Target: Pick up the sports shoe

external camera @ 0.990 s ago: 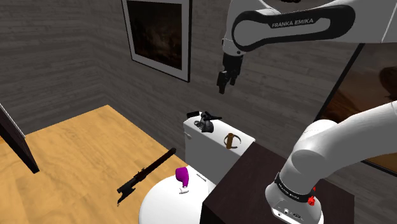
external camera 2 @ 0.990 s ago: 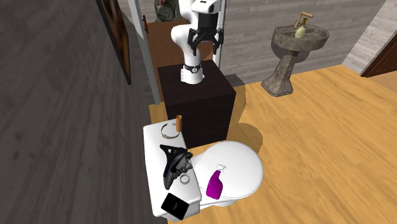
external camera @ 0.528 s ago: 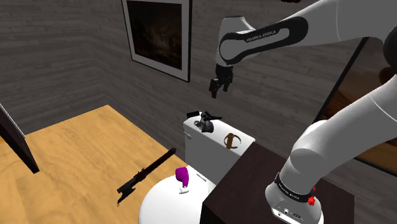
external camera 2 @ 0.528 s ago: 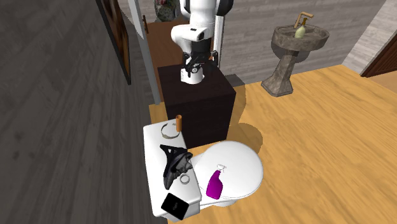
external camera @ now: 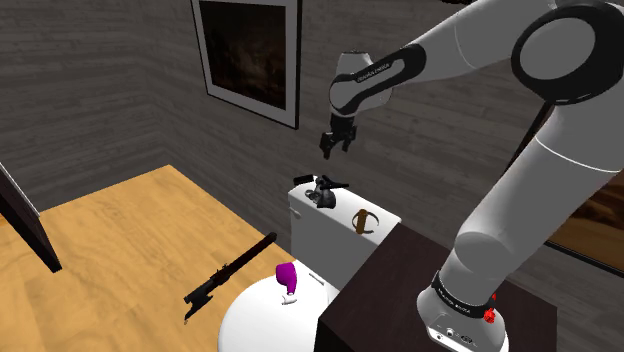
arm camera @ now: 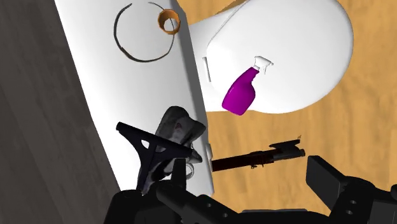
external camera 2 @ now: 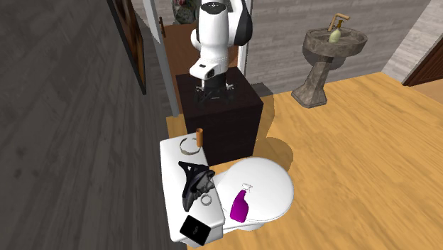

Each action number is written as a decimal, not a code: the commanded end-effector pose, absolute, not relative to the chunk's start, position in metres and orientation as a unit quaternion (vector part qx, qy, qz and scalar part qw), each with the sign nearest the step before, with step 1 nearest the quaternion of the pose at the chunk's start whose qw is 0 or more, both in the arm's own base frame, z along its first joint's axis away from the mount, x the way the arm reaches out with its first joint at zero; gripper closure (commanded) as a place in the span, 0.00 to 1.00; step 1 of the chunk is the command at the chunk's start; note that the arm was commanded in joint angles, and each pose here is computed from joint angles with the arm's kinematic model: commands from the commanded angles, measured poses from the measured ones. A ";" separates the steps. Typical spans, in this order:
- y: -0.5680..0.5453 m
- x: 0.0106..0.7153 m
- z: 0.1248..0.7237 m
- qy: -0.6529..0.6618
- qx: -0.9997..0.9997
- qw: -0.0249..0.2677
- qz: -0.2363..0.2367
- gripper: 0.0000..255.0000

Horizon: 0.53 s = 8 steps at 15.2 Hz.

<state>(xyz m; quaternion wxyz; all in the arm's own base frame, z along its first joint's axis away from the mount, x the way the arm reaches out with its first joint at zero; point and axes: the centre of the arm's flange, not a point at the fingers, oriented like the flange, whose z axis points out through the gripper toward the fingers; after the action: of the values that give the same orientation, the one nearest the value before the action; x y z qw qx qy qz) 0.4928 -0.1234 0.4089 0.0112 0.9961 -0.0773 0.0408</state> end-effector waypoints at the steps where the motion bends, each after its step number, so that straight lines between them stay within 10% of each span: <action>1: -0.137 0.509 0.391 -0.092 0.995 0.006 0.042 0.00; 8: -0.186 0.558 0.328 -0.140 0.989 -0.011 0.046 0.00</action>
<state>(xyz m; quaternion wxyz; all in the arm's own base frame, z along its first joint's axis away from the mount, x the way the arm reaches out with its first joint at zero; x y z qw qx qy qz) 0.5524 -0.1800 0.3382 -0.0083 0.9901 -0.1329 0.0450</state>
